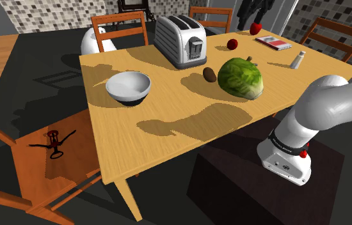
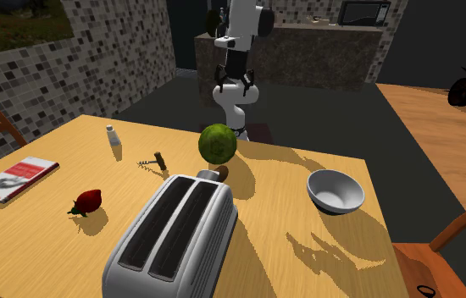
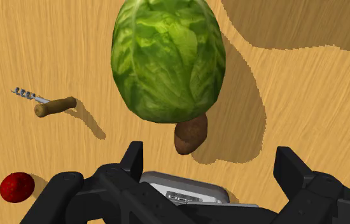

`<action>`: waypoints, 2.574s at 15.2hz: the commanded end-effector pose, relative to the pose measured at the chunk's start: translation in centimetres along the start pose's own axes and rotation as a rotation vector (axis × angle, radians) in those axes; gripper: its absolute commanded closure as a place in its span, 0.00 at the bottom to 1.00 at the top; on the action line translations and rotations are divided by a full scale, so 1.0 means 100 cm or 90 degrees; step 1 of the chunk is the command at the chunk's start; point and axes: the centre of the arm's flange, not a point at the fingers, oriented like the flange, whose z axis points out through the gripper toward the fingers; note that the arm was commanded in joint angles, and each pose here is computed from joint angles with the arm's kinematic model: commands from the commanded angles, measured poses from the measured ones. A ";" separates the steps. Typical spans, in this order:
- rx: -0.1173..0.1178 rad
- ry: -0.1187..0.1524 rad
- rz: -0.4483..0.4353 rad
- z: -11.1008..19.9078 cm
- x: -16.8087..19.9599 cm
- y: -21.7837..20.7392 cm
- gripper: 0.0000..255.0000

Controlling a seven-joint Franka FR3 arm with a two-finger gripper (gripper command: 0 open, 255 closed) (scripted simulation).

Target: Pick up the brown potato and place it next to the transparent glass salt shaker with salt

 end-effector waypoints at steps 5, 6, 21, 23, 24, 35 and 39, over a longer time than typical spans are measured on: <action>-0.007 -0.019 0.022 0.047 0.028 -0.005 0.00; -0.009 -0.024 0.027 0.059 0.035 -0.006 0.00; -0.035 -0.096 0.108 0.244 0.129 -0.009 0.00; -0.039 -0.106 0.118 0.269 0.140 -0.008 0.00; -0.040 -0.110 0.124 0.282 0.145 -0.007 0.00; -0.040 -0.111 0.124 0.322 0.138 -0.005 0.00; -0.040 -0.111 0.124 0.322 0.138 -0.005 0.00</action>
